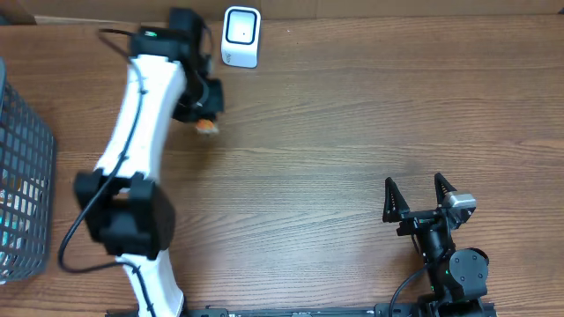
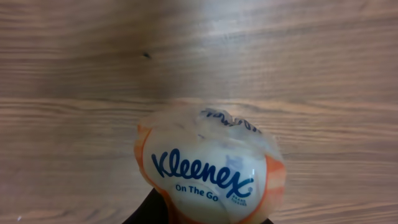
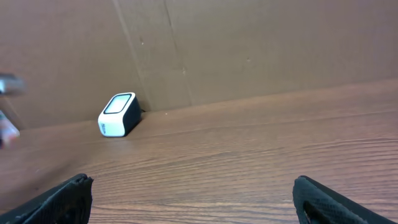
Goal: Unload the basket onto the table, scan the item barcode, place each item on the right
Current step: 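Carry the Kleenex pack toward the scanner and set it on the table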
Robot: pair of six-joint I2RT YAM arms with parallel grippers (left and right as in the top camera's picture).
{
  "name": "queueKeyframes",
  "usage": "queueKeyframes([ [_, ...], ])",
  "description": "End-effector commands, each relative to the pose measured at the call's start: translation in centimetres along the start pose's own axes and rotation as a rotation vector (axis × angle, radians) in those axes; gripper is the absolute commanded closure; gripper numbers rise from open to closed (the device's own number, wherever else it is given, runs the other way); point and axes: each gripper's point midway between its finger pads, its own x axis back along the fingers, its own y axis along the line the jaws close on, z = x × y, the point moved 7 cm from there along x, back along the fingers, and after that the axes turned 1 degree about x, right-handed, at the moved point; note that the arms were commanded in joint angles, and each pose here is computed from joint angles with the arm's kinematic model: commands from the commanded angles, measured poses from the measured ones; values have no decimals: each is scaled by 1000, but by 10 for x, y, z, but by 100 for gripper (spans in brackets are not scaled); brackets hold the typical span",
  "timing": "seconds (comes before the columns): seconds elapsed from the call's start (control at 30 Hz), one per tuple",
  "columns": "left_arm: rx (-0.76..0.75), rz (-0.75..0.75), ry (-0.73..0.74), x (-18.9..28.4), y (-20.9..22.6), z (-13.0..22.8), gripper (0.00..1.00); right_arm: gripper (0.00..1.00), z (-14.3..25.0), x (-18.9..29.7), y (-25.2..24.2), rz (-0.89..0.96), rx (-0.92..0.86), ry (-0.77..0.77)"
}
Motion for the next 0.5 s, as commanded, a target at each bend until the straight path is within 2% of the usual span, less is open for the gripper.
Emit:
queueKeyframes([
  [0.0,-64,-47,59,-34,-4,-2,95,0,3,0,0,1,4,0],
  [0.1,-73,-61,120,-57,-7,-1,92,0,3,0,0,1,4,0],
  [0.2,-73,-72,166,-73,-6,0,76,0,3,0,0,1,4,0],
  [0.37,-73,-82,184,-81,-5,0,43,0,3,0,0,1,4,0],
  [0.47,-68,-79,173,-78,-4,-1,39,0,3,0,0,1,4,0],
])
